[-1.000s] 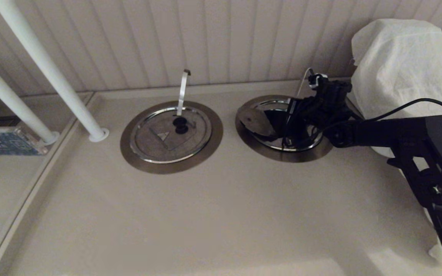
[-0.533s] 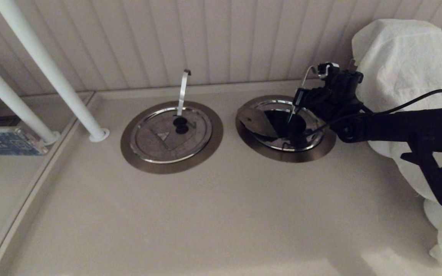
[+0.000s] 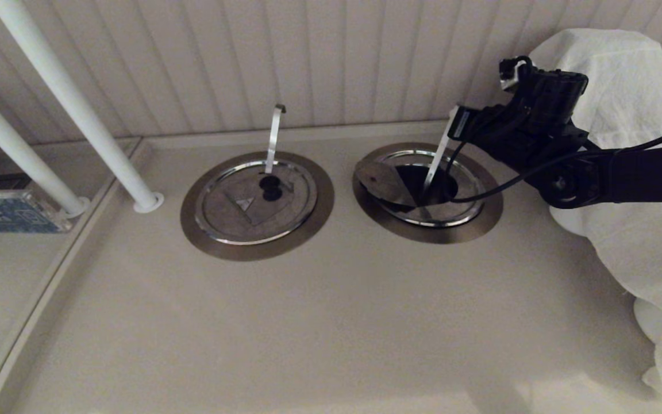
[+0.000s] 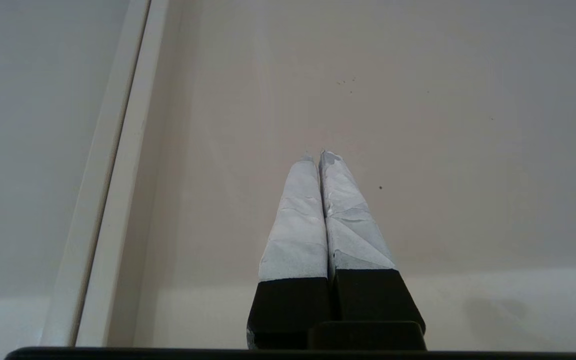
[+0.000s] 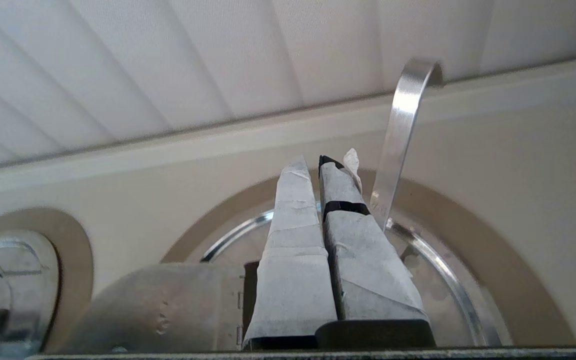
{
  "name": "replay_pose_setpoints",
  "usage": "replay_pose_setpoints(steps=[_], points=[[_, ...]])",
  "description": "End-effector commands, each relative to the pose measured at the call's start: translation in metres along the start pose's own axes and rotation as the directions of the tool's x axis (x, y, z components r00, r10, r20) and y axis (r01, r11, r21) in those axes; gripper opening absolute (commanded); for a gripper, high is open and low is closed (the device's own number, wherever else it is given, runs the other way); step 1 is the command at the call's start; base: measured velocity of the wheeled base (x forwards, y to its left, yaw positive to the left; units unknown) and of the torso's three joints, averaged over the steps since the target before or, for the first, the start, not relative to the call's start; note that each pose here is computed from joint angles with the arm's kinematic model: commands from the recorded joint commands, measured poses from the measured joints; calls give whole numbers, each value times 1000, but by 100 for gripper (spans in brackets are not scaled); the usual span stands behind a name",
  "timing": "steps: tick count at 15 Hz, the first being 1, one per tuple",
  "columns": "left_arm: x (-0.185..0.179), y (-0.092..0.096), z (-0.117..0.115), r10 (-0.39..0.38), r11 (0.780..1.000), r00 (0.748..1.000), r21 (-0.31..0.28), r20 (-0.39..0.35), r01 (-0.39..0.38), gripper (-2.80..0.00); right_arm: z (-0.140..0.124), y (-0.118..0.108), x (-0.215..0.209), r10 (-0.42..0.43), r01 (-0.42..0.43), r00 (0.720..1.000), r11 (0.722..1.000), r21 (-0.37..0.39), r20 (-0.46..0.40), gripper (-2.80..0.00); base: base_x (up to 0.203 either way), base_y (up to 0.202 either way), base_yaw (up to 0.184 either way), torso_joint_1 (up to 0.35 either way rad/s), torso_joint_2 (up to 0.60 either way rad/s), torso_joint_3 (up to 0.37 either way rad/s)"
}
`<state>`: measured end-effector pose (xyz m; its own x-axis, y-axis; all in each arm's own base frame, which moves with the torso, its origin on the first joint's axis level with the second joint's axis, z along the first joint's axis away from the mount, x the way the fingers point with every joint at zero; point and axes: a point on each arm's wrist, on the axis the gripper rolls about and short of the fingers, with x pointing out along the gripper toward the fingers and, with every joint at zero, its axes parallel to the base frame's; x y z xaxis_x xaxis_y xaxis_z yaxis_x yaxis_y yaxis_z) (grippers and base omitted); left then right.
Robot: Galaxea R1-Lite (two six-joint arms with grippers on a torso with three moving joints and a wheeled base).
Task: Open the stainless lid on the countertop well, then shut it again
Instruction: Stir with a spoon
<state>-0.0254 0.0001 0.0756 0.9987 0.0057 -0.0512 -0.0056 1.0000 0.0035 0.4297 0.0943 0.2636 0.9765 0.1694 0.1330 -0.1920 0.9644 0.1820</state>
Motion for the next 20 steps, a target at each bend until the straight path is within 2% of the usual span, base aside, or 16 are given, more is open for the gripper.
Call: replay_pose_setpoints(steps=[1, 3, 5, 8, 9, 17, 18, 20], points=[[0, 0, 0, 0, 1000, 1000, 0, -1, 0, -280, 8, 2, -4, 4, -4, 1000, 1000, 2, 18, -280, 0, 0, 0, 0, 0, 0], [0, 0, 0, 0, 1000, 1000, 0, -1, 0, -280, 2, 0, -1, -3, 3, 1000, 1000, -5, -8, -280, 0, 0, 0, 0, 0, 0], [0, 0, 0, 0, 1000, 1000, 0, -1, 0, -280, -13, -4, 10, -25, 23, 996, 1000, -17, -81, -280, 0, 0, 0, 0, 0, 0], [0, 0, 0, 0, 1000, 1000, 0, -1, 0, -280, -34, -20, 29, -60, 58, 991, 998, -24, -123, -280, 0, 0, 0, 0, 0, 0], [0, 0, 0, 0, 1000, 1000, 0, -1, 0, -280, -36, -25, 34, -70, 68, 990, 997, -25, -123, 0, 0, 0, 0, 0, 0, 0], [0, 0, 0, 0, 1000, 1000, 0, -1, 0, -280, -52, -30, 56, -68, 64, 990, 997, -37, -125, 0, 0, 0, 0, 0, 0, 0], [0, 0, 0, 0, 1000, 1000, 0, -1, 0, -280, -60, -33, 61, -65, 61, 991, 997, -38, -120, 0, 0, 0, 0, 0, 0, 0], [0, 0, 0, 0, 1000, 1000, 0, -1, 0, -280, -65, -33, 66, -10, 8, 997, 999, -33, -73, 0, 0, 0, 0, 0, 0, 0]])
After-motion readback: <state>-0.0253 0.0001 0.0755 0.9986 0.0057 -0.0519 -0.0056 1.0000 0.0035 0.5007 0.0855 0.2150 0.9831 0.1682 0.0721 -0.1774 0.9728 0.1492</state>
